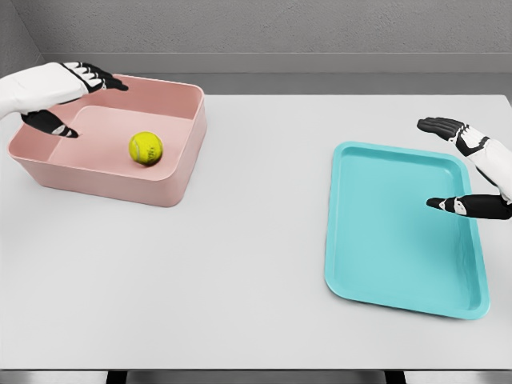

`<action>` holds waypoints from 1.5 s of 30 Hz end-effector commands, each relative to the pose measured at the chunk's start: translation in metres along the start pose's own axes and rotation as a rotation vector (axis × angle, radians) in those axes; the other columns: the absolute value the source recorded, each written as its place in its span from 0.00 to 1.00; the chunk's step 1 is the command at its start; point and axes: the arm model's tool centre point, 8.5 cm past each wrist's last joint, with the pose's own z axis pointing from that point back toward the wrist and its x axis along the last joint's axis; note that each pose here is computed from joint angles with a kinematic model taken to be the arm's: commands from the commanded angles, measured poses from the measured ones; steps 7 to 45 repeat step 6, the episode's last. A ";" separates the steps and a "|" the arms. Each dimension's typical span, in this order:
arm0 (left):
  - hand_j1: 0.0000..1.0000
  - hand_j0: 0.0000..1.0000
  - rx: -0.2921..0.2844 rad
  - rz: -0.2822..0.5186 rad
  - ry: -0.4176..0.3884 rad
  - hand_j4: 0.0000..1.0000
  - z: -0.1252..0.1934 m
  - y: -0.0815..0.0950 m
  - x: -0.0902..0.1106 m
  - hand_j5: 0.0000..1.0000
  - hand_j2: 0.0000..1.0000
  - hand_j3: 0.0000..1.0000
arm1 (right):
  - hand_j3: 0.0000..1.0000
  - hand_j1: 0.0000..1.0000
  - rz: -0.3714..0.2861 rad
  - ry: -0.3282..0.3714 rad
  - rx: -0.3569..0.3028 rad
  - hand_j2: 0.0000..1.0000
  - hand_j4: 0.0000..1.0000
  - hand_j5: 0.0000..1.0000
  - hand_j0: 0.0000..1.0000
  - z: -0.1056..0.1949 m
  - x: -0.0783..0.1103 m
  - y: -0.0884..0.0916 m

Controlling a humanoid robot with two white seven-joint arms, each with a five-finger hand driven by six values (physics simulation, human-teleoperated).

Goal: Put the tennis from the blue tray into the pink basket with both arms

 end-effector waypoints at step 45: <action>1.00 1.00 -0.017 0.003 0.024 1.00 0.018 -0.004 -0.005 1.00 1.00 1.00 | 1.00 1.00 -0.007 0.004 -0.004 1.00 1.00 1.00 1.00 0.001 -0.001 0.000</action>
